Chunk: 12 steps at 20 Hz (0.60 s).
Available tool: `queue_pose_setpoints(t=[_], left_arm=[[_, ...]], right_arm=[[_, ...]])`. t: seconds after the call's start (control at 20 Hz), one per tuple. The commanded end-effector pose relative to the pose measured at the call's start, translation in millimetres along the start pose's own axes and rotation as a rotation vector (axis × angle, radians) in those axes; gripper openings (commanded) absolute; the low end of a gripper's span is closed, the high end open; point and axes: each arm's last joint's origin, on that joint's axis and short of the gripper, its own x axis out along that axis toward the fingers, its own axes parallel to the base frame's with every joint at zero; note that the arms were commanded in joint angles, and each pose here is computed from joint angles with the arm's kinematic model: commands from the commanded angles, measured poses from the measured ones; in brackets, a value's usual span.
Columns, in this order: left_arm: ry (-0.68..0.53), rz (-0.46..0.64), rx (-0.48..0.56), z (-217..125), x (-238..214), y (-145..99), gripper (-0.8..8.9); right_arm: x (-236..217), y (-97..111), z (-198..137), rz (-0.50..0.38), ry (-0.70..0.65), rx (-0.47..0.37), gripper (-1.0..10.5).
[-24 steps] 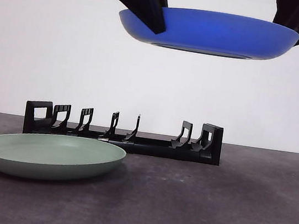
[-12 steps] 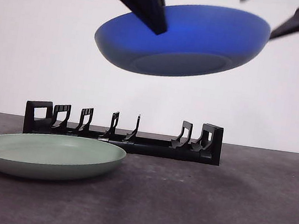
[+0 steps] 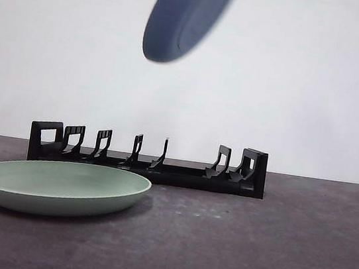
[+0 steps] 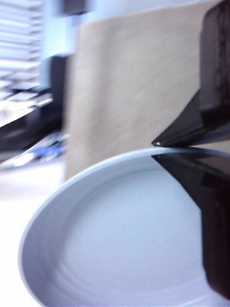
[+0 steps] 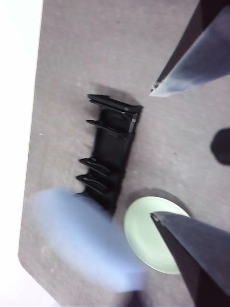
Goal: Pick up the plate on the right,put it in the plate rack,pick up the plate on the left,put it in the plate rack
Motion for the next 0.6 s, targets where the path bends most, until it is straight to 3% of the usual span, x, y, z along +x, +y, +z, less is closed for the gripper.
queue_pose_setpoints(t=[0.05,0.2,0.6], left_arm=[[-0.122,0.074,-0.193,7,-16,28,-0.08],[-0.151,0.105,-0.258,0,-34,56,-0.08],[-0.13,0.121,-0.4,-43,-50,118,-0.08]], right_arm=[[-2,2,-4,0.036,0.026,0.007,4.1],[-3,4,-10,0.082,0.071,0.02,4.1],[8,1,-22,0.085,0.167,0.047,4.1]])
